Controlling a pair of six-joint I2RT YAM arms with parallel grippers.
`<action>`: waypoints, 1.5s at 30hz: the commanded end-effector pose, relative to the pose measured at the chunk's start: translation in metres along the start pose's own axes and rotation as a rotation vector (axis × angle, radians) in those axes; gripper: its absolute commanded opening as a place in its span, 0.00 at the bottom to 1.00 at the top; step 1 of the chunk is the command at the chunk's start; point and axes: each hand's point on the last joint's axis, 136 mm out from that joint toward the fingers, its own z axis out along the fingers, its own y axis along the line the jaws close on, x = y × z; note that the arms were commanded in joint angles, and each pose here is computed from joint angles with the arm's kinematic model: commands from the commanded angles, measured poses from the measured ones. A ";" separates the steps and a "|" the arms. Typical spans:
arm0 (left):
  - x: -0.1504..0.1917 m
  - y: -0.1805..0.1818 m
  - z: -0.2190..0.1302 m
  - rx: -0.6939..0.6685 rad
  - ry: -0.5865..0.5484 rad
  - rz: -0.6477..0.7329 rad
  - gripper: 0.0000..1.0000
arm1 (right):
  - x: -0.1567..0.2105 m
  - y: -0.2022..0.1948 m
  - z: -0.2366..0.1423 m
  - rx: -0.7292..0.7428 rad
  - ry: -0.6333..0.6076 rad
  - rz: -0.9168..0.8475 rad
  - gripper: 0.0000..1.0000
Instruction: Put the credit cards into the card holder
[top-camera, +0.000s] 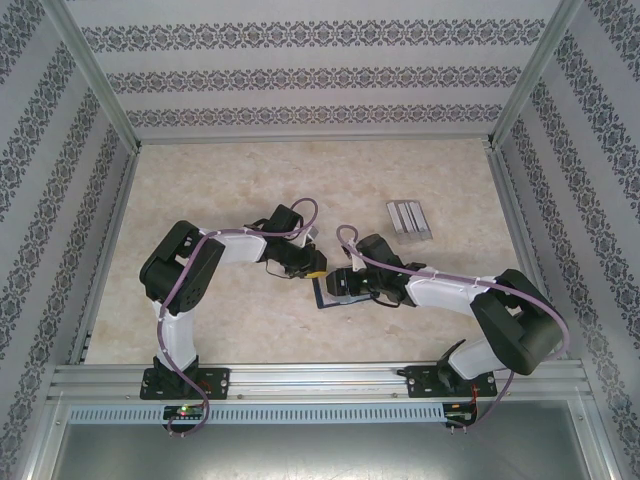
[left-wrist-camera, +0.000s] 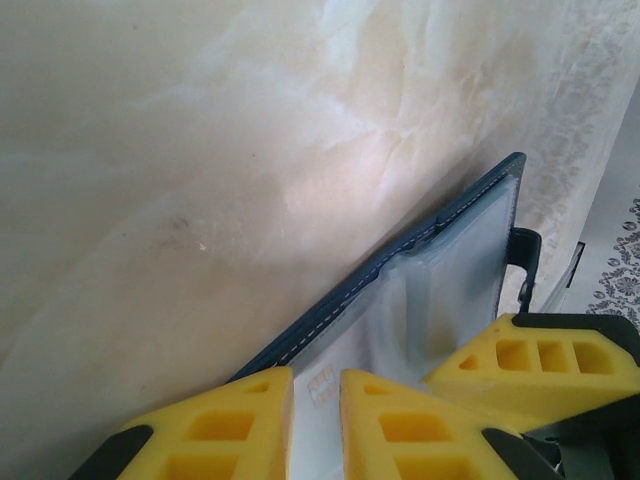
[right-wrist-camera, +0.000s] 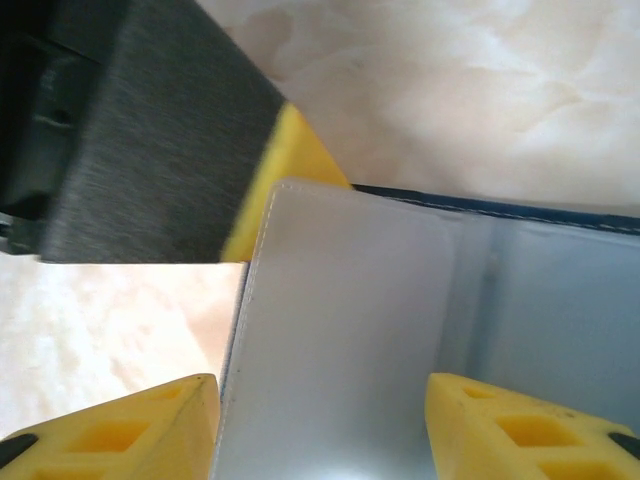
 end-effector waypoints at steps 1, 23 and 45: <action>-0.002 0.006 0.000 -0.010 0.009 -0.020 0.21 | 0.009 -0.019 -0.001 0.152 0.041 -0.066 0.56; -0.010 -0.001 -0.014 -0.030 -0.033 0.009 0.41 | 0.004 -0.009 -0.009 0.048 0.011 -0.072 0.14; -0.002 0.006 0.008 -0.228 0.026 0.100 0.48 | 0.001 -0.014 -0.019 0.013 -0.025 -0.041 0.13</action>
